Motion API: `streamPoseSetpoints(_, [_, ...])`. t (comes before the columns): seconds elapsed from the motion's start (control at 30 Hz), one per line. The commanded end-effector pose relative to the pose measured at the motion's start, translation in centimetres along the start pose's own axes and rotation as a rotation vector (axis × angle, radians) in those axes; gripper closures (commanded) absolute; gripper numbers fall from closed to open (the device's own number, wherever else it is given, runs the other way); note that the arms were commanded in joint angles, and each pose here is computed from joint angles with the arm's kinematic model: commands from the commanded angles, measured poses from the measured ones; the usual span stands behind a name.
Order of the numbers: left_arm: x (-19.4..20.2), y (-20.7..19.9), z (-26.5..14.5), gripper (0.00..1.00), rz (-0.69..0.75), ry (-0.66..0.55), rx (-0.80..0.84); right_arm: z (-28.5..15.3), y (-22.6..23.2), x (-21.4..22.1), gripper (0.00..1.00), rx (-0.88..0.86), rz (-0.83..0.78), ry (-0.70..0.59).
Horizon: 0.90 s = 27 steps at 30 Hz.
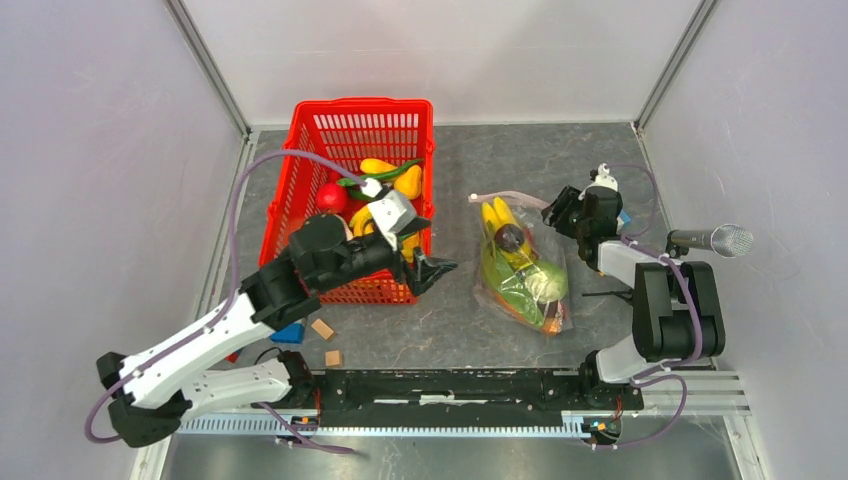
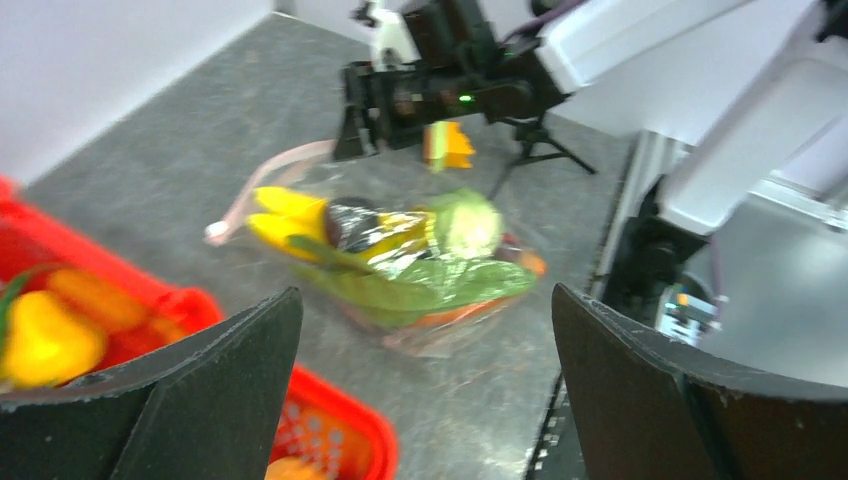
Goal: Place the food in the zip-top bag and seal the zipper
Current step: Pick up the zipper food storage bag at the center of the board, then adjust the bin at the center of the board.
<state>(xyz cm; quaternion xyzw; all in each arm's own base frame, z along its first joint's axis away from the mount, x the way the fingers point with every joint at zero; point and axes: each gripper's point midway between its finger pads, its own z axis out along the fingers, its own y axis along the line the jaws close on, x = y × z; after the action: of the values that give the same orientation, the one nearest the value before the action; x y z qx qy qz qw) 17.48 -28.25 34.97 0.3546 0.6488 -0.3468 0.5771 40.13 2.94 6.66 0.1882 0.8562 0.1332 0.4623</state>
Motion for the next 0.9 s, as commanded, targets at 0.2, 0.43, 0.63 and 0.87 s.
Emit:
streamPoseSetpoints(0.2, [3.2, -6.0, 7.7, 0.0, -0.172, 0.118, 0.263, -2.1, 3.6, -1.8, 0.85, -0.198, -0.076, -0.084])
streamPoseSetpoints(0.43, [12.1, -1.3, 9.8, 0.0, -0.205, 0.328, -0.044, -6.6, 6.5, -5.0, 1.0, -0.312, -0.171, -0.192])
streamPoseSetpoints(0.63, [18.1, 3.9, 8.0, 0.0, -0.199, 0.464, -0.374, -10.6, 8.8, -6.2, 1.0, -0.408, -0.236, -0.246])
streamPoseSetpoints(0.87, [20.7, 9.7, 3.3, 0.0, -0.247, 0.477, -0.588, -14.9, 10.7, -6.7, 1.0, -0.491, -0.299, -0.298])
